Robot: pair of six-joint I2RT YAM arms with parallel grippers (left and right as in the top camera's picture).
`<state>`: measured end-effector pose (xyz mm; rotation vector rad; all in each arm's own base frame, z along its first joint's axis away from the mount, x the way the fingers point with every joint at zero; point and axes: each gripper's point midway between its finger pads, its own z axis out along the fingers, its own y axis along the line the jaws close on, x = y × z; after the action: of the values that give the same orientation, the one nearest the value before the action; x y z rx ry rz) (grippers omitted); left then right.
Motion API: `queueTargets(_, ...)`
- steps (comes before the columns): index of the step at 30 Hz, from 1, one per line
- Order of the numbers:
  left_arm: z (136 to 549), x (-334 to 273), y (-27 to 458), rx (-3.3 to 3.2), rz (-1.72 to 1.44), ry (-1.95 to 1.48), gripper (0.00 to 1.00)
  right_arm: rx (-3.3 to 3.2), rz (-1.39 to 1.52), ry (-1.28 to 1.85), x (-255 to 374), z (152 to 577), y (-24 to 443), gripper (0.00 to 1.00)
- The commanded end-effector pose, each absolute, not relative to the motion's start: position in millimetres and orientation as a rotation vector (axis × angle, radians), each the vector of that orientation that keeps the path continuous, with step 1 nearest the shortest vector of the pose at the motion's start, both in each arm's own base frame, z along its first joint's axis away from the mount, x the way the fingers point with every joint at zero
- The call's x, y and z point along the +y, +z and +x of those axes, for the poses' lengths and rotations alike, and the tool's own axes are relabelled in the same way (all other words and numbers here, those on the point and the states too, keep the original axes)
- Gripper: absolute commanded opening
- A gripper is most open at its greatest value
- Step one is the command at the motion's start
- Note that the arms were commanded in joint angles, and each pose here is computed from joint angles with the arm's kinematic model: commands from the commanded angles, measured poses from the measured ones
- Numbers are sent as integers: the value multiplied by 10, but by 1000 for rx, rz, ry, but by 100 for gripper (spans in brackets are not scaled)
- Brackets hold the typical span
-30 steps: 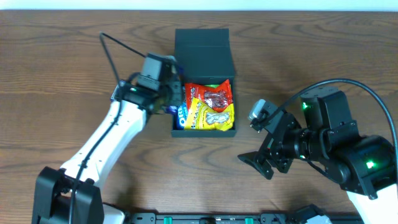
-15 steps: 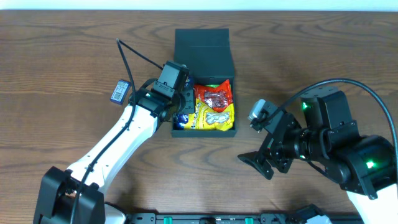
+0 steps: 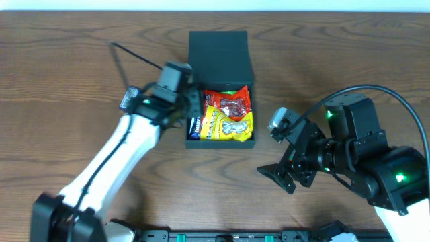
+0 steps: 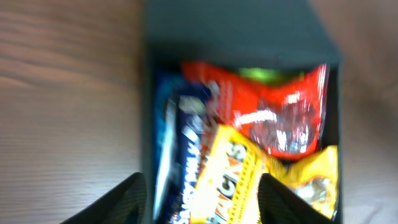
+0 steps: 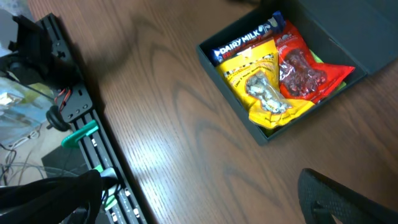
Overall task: Pack container
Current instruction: 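Carry the Dairy Milk bar over the box and lower it inside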
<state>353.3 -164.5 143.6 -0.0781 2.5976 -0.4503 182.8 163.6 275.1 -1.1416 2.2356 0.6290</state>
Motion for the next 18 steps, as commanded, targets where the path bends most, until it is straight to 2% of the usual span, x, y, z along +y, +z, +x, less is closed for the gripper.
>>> queueTargets(1,3635,-1245,1765,2484,-110,-369,63,2239,-1132,640,1647,1817,2767,99)
queueTargets(6,3734,-660,1915,2422,-165,-228,67,2239,-1132,640,1647,1817,2767,99)
queueTargets(10,3753,-241,1810,2449,-195,-62,68,2239,-1132,640,1647,1817,2767,99)
queueTargets(18,3836,153,1489,2524,-199,101,72,2239,-1132,640,1647,1817,2767,99)
